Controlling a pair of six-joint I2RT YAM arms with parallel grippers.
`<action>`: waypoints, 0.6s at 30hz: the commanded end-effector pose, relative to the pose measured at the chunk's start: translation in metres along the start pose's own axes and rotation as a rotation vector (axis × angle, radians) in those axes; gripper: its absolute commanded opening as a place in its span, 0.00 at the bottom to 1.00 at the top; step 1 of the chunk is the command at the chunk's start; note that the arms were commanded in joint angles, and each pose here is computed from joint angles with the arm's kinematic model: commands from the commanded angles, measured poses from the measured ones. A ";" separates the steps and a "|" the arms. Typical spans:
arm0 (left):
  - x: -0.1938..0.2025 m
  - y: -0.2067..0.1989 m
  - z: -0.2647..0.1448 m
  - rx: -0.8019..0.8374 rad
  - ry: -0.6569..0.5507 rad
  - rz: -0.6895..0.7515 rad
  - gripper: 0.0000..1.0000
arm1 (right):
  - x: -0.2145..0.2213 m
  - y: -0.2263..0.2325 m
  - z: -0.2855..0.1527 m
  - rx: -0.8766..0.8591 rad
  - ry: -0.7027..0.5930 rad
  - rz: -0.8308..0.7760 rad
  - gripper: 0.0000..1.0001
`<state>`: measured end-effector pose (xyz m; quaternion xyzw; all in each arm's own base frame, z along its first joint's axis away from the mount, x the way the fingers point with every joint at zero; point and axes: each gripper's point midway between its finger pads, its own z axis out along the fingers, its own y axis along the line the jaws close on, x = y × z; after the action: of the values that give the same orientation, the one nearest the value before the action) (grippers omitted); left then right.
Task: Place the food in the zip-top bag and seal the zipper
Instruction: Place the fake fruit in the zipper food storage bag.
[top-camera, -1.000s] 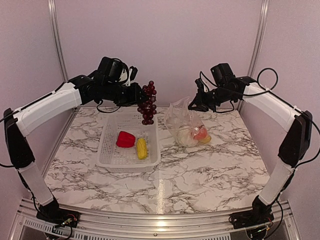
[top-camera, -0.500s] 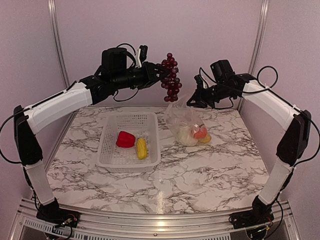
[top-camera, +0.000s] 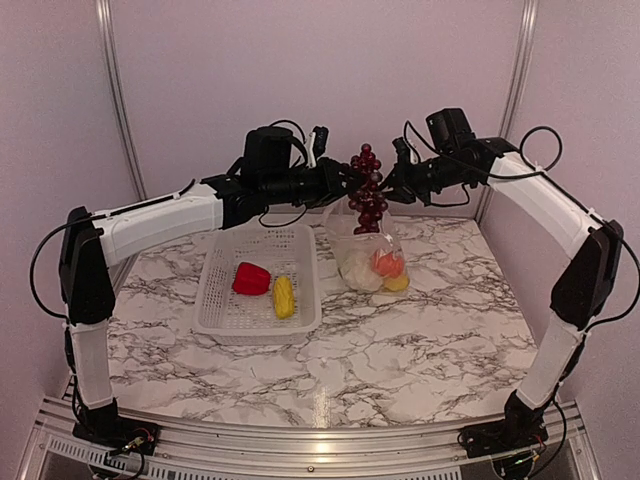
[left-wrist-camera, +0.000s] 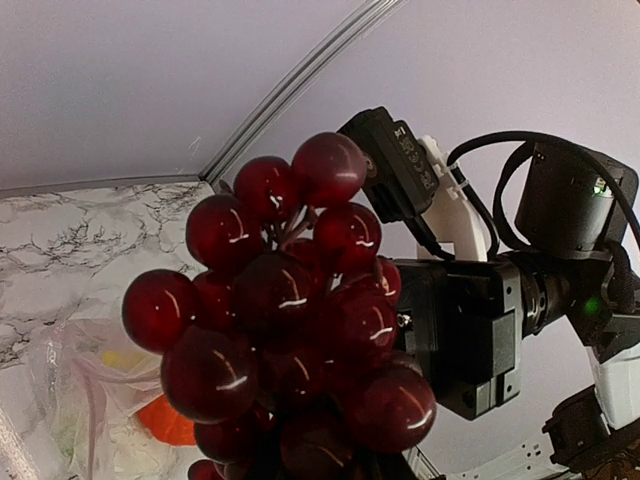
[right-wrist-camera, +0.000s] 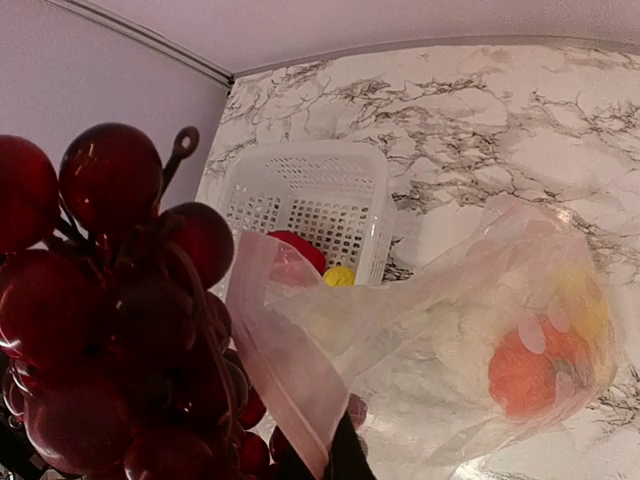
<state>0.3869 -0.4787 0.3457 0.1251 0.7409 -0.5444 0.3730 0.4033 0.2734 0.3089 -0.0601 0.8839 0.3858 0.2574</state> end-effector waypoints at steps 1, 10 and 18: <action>0.003 0.002 -0.001 -0.020 -0.023 0.043 0.02 | -0.015 0.013 -0.013 -0.039 -0.034 0.004 0.00; 0.039 0.044 -0.004 -0.189 0.055 0.094 0.00 | -0.021 0.009 -0.014 -0.035 -0.045 0.015 0.00; 0.066 0.020 -0.001 -0.114 0.145 0.283 0.04 | -0.017 0.000 -0.006 -0.030 -0.040 0.020 0.00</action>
<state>0.3786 -0.4735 0.2586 0.1639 0.8030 -0.4369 0.3707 0.4081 0.2668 0.3119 -0.0423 0.8842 0.3911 0.2520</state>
